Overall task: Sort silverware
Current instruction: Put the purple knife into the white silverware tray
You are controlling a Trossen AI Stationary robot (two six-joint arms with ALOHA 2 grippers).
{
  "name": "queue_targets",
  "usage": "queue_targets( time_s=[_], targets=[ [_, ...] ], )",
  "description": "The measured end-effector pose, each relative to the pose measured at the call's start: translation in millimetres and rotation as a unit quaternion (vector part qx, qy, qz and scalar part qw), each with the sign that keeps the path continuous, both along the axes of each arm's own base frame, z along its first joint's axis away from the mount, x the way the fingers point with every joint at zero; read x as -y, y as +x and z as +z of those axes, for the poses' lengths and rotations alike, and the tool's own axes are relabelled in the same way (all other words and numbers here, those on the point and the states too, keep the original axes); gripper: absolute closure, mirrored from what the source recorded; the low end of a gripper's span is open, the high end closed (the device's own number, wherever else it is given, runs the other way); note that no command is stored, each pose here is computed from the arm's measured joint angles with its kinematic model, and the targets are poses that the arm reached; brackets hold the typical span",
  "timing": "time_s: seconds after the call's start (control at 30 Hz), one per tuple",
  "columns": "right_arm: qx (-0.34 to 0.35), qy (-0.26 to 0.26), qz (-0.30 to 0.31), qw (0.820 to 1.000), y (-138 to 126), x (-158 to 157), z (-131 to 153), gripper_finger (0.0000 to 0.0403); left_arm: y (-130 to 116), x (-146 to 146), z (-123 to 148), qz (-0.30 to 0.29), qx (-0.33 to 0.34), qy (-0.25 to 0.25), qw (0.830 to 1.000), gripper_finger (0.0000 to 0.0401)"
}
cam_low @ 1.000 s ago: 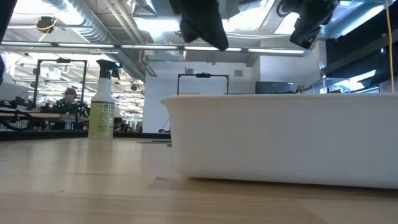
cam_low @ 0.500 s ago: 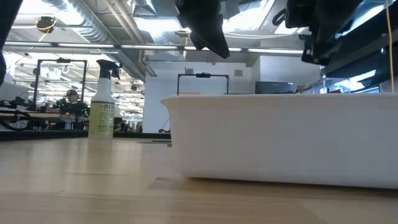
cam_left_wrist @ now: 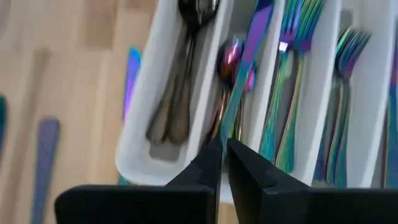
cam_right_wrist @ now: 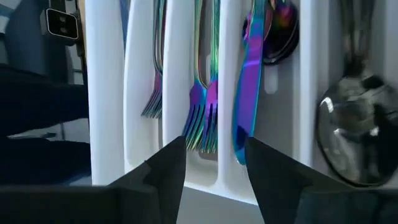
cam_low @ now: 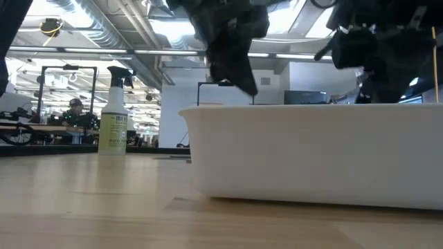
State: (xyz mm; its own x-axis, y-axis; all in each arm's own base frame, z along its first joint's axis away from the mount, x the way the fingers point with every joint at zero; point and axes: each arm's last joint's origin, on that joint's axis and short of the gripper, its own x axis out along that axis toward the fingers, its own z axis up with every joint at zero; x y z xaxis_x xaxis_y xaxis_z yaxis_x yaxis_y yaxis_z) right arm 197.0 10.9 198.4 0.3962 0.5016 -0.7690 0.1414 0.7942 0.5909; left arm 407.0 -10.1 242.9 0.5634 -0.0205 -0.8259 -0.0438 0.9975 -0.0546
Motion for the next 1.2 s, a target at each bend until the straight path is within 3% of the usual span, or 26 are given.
queue_targets(
  time_s=[0.23, 0.7, 1.2],
  targets=[
    [0.005, -0.018, -0.023, 1.0, -2.9, 1.4, -17.4, 0.0253, -7.0, 5.4, -20.1, 0.04, -0.028, -0.036, 0.998, 0.0392],
    [-0.032, 0.001, -0.034, 0.999, 7.6, -0.8, -38.9, 0.0253, -9.4, 25.3, -22.6, 0.013, -0.033, -0.034, 0.999, 0.0392],
    [-0.024, 0.018, -0.051, 0.998, 26.6, -0.1, -53.5, 0.0253, -9.8, 27.7, -22.7, 0.011, -0.034, -0.034, 0.999, 0.0392]
  ],
)
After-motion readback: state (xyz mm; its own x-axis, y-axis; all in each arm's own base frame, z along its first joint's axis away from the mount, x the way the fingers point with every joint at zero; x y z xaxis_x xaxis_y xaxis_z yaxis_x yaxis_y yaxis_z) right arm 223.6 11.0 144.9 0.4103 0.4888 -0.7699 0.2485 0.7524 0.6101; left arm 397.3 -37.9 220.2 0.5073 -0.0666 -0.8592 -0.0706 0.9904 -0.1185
